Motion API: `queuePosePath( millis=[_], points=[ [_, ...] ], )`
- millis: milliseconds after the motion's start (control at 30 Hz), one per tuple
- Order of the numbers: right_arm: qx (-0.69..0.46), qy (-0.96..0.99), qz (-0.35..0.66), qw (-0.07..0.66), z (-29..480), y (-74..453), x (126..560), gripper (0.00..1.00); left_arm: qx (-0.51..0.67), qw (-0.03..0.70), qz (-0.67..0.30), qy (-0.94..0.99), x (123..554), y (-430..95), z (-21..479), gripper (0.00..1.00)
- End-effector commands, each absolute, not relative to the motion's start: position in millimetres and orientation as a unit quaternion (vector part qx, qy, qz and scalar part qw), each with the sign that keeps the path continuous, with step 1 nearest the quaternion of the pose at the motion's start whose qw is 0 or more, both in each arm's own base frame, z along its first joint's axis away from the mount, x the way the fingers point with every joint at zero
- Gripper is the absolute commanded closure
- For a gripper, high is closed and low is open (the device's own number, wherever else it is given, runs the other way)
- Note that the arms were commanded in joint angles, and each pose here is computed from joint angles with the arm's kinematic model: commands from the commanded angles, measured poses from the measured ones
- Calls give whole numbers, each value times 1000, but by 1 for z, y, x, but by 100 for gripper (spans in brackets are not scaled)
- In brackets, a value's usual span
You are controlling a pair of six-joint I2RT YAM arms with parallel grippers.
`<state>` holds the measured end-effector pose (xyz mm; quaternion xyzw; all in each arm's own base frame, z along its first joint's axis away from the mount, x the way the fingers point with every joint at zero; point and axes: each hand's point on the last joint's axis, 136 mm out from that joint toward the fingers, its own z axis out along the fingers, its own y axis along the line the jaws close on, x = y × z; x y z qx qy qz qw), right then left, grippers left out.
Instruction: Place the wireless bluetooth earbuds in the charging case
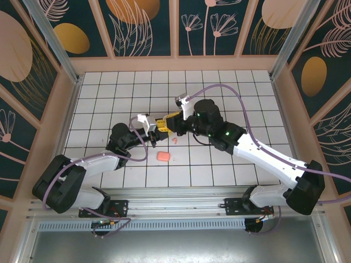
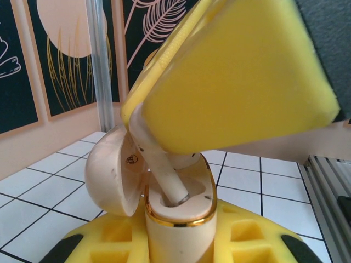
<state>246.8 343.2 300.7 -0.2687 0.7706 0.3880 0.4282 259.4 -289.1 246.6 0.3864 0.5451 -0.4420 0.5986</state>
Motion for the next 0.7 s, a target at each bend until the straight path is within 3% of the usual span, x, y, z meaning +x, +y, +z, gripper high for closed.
queuePosePath(
  millis=[0, 667],
  points=[
    [-276, 758, 408, 427, 304, 348, 239, 79, 382, 626, -448, 511, 260, -291, 273, 96],
    [-292, 771, 397, 403, 280, 337, 226, 78, 376, 632, -460, 498, 258, -291, 284, 96]
  ],
)
